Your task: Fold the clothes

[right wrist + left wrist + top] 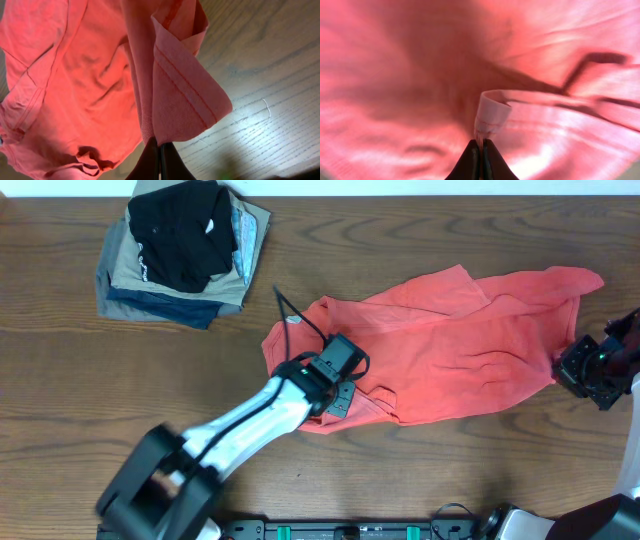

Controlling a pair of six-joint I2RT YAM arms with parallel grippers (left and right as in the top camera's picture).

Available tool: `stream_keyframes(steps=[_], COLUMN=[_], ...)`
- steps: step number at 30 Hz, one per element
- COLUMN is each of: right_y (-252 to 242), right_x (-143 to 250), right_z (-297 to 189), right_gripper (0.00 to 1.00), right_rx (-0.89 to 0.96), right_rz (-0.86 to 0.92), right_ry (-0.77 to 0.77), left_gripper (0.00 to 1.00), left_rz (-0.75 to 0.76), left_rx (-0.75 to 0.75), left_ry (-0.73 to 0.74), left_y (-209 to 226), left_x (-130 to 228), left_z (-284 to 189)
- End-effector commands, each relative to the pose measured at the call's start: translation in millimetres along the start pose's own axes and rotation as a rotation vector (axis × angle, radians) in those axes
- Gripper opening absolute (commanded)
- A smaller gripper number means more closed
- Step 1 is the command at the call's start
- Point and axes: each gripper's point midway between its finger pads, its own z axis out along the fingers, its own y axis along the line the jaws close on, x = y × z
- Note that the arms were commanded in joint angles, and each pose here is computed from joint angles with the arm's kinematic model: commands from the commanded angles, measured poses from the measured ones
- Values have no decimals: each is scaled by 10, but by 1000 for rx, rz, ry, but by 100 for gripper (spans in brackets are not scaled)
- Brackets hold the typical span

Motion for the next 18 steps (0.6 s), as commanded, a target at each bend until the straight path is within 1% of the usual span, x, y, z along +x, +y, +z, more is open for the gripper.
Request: stream_keyframes(steps=[1,4,10,15,18], right_y=[36,55,108,142,169], right_x=[9,16,49,111,137], right_z=[-88,-178,-450,-684,-827], right_gripper=[1,1,1,1,1], right_rx=[-19,-30,-64,-93,-110], right_rz=[1,-7,-32,-52,-65], right_ry=[-31,-64,-163,-245,-295], left_gripper=[6,6,6,6,6], left_rz=[-29,-41,-54,-108,-123], left_rx=[6,-2,41,-13,-16], left_ry=[-115,-181,-317,-448,-521], left_y=[-6,52,92,315,400], left_x=[-220,-257,-270,-234,-185], left_z=[-414,-741,-1361,-1826,-2108])
